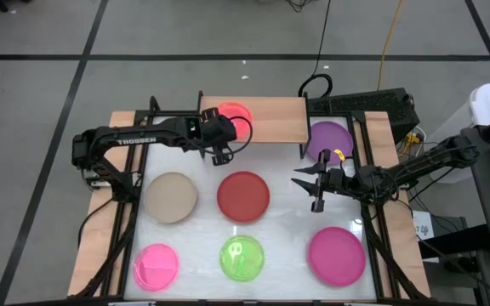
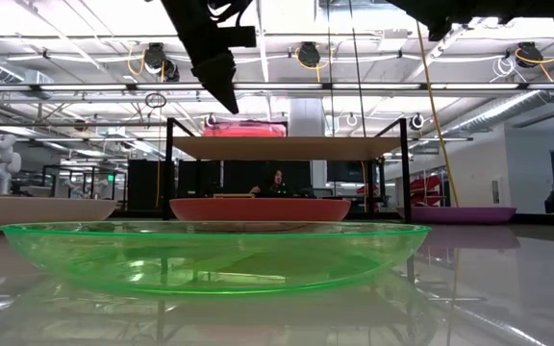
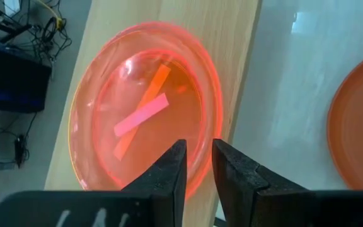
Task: Place and stack plates onto a shelf
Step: Stack the small green plate on top of the small pink plate on the shelf
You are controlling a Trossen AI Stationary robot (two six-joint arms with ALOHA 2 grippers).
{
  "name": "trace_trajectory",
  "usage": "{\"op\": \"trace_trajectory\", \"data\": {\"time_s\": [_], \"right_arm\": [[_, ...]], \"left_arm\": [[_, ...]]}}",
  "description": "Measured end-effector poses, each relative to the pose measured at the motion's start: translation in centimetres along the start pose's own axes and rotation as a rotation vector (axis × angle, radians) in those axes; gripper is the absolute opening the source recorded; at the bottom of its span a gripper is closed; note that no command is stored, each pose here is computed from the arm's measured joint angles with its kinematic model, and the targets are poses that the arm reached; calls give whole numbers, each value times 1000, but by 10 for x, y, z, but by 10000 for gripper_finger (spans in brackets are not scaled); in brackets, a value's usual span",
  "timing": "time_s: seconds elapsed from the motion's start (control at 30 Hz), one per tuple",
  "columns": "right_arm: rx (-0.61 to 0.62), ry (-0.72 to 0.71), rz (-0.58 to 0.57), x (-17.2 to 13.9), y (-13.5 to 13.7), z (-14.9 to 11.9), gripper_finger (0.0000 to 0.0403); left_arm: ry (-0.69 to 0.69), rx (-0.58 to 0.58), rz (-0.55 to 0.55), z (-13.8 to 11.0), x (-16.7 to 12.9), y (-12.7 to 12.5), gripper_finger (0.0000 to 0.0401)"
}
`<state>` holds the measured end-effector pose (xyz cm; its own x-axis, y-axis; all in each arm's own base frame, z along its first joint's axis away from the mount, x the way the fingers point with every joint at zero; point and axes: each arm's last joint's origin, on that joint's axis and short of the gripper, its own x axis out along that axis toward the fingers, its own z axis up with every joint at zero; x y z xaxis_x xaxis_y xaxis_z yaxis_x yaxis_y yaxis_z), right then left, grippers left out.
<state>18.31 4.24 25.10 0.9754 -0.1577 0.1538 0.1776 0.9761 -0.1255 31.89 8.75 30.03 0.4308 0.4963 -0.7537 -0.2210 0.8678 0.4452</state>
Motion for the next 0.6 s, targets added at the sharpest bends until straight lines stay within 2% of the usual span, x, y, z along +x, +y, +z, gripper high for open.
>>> {"op": "trace_trajectory", "data": {"time_s": [0.17,0.27,0.33,0.43,0.6], "right_arm": [[-4,8,2,0,0,-1,114],[-6,12,3,0,0,-1,114],[-9,18,3,0,0,-2,114],[-12,24,4,0,0,-2,114],[-17,34,7,0,1,-4,114]], "left_arm": [[-7,-1,2,0,-4,1,83],[-37,-39,4,0,-17,4,83],[-98,-59,9,3,-32,6,83],[-169,-29,16,1,-56,9,83],[-379,-121,28,-10,-115,26,83]]}}
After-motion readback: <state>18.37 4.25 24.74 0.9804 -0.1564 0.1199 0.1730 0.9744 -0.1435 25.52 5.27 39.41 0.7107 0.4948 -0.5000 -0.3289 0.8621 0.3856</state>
